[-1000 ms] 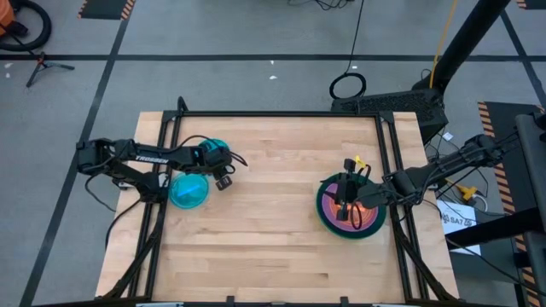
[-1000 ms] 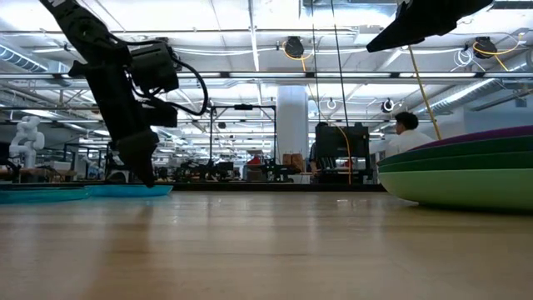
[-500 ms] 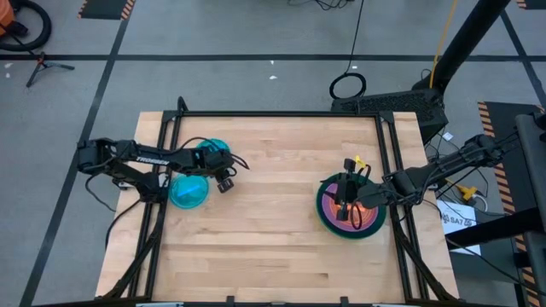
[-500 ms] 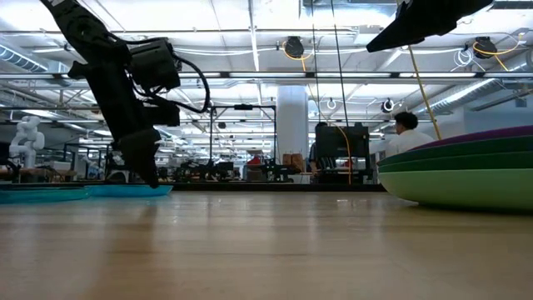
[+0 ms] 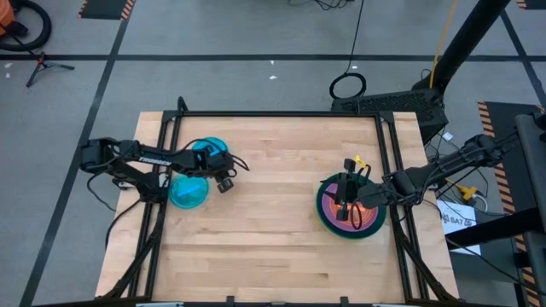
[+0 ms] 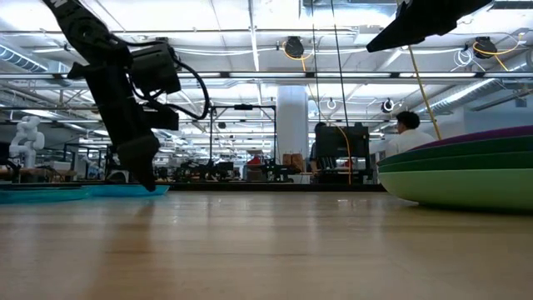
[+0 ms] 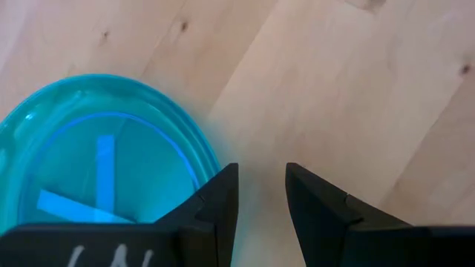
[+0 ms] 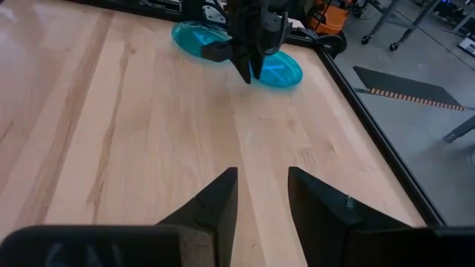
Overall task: Stack plastic plates
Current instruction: Stack the top blue plate on top of the orange plate
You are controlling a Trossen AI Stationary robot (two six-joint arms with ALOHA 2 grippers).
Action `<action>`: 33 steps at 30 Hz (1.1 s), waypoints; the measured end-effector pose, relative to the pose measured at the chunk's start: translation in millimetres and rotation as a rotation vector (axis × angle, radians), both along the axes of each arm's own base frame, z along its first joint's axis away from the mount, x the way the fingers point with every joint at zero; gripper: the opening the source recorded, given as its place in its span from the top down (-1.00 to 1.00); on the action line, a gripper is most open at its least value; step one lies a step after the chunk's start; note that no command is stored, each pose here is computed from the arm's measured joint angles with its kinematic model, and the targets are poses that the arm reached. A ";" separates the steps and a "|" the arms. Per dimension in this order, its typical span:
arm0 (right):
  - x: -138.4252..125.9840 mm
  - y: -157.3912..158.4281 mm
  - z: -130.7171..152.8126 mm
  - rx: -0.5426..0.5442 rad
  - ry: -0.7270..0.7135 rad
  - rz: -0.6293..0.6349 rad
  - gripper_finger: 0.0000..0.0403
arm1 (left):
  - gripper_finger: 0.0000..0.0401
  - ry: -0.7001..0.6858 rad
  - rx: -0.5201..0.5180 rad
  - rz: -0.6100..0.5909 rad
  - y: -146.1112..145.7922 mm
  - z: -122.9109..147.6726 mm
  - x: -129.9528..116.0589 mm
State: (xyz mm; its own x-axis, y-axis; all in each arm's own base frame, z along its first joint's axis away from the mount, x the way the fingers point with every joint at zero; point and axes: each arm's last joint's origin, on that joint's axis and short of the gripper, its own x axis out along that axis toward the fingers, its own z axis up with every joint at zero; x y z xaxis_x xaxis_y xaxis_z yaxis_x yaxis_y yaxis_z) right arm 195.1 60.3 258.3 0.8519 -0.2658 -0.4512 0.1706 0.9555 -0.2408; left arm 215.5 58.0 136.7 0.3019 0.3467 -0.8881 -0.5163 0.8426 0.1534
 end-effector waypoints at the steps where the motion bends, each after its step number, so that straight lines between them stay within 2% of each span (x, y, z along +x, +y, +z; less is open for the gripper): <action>1: 0.0 0.0 0.0 0.000 0.000 0.000 0.45 | 0.40 0.004 -0.004 -0.002 -0.5 0.5 0.2; 7: 0.0 0.0 0.0 -0.001 0.000 0.000 0.45 | 0.40 0.081 -0.036 0.004 -5.0 16.9 4.6; 12: 0.0 -0.1 0.0 0.005 -0.002 -0.005 0.45 | 0.40 0.139 0.023 0.019 -3.7 27.3 5.3; 19: 0.0 -0.1 0.0 0.005 -0.002 -0.006 0.45 | 0.40 0.143 0.048 0.030 0.3 21.3 1.8; 33: 0.0 -0.1 0.0 0.011 -0.004 -0.009 0.45 | 0.40 0.107 0.027 0.055 -1.7 -1.3 -9.0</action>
